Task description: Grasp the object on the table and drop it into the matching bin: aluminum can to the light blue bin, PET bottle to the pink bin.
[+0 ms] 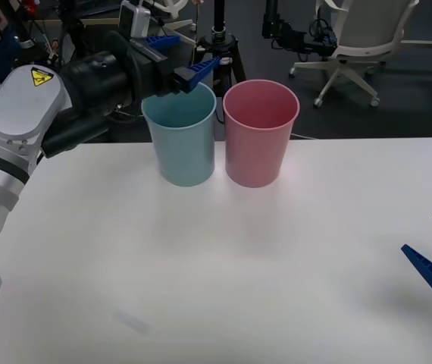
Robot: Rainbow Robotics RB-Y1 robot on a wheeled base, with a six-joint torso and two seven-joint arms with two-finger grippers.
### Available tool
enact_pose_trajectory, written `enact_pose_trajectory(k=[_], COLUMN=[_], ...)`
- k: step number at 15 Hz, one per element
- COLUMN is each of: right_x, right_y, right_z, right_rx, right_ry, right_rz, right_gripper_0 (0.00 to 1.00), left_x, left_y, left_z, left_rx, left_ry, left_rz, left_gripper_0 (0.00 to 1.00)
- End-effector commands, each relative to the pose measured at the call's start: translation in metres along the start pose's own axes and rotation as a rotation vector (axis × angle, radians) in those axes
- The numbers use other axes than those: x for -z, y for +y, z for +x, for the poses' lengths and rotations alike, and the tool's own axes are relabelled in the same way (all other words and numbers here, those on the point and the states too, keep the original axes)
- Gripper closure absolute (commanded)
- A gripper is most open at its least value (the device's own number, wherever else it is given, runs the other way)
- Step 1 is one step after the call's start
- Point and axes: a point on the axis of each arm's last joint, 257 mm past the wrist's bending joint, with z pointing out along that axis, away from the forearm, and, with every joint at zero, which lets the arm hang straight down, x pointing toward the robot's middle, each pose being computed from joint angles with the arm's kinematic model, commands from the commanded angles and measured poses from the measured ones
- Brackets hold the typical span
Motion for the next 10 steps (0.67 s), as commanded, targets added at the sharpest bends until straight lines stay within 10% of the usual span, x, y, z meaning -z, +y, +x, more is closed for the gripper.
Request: enact_pose_trajectory(k=[1, 10], right_x=[0.000, 0.000], right_y=[0.000, 0.000], right_z=[0.000, 0.000], right_rx=[0.000, 0.000], right_ry=[0.000, 0.000], right_rz=[0.000, 0.000], right_gripper_0=[0.00, 0.00], left_x=[0.017, 0.142], left_y=[0.006, 0.014], left_z=[-0.001, 0.033], left_rx=[0.001, -0.018], left_ry=[-0.006, -0.006], left_rz=[0.005, -0.008], left_gripper_0=[0.00, 0.00])
